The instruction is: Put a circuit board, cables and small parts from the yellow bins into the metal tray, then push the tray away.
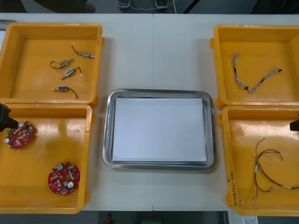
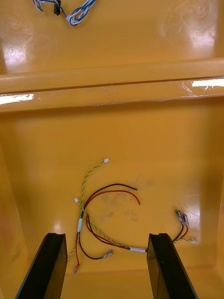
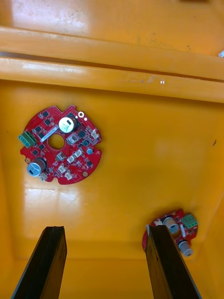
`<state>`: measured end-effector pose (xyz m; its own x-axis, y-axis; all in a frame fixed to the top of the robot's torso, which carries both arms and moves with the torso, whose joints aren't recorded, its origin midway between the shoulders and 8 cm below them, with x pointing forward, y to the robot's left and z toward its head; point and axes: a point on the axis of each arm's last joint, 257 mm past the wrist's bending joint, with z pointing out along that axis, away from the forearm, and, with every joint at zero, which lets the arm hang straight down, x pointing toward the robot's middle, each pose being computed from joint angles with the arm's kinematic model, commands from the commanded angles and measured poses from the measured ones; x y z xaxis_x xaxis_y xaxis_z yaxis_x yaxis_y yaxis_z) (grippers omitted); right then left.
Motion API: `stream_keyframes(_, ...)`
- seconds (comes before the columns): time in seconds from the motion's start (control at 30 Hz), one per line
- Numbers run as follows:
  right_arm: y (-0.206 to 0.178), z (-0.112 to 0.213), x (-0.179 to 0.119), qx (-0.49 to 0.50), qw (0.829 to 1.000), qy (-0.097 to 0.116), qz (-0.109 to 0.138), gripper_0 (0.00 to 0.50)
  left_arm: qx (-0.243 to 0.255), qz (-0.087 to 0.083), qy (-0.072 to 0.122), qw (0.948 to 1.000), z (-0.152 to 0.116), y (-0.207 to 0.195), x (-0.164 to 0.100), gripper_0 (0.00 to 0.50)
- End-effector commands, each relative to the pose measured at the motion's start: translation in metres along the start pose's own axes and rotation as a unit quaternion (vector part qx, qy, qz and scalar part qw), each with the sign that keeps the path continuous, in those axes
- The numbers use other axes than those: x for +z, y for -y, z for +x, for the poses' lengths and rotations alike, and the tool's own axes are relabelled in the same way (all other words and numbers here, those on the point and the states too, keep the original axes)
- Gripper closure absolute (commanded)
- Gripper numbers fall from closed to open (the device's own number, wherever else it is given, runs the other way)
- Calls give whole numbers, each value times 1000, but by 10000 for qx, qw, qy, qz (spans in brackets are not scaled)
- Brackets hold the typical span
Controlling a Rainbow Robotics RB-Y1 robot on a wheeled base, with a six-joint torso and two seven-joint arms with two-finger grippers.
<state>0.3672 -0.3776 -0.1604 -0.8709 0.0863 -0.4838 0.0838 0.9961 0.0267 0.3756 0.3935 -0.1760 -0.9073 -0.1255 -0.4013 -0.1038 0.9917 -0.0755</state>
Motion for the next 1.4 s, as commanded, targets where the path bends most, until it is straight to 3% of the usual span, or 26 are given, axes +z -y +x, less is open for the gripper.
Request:
stream_keyframes(0.03, 14, 3, -6, 360, 9993, 60, 122, 0, 776, -84, 0, 9969, -3, -11, 1, 0)
stream_keyframes(0.17, 15, 14, -2, 453, 9989, -57, 97, 0, 801, -99, 14, 9967, -6, -15, 1, 0)
stream_keyframes(0.5, 26, 30, 2, 1052, 9944, -117, 78, 0, 966, -89, -168, 9951, -5, -41, 12, 0)
stream_keyframes(0.73, 34, 42, 6, 2173, 9760, -110, 107, 0, 895, -11, -228, 9957, -3, -48, 27, 0)
stream_keyframes(0.9, 33, 44, 9, 2996, 9540, -66, 119, 0, 868, 26, -208, 9960, -4, -49, 44, 0)
stream_keyframes(1.1, 32, 51, 17, 4102, 9119, -87, 120, 0, 826, -21, -234, 9963, -2, -56, 54, 0)
stream_keyframes(1.23, 38, 61, 24, 4568, 8888, -91, 341, 0, 774, -45, -259, 9967, -1, -62, 56, 0)
stream_keyframes(1.33, 43, 81, 35, 4979, 8646, -214, 633, 0, 669, -51, -280, 9974, 0, -70, 61, 0)
stream_keyframes(1.4, 43, 89, 41, 5202, 8509, -277, 685, 0, 642, -65, -287, 9975, 0, -74, 63, 0)
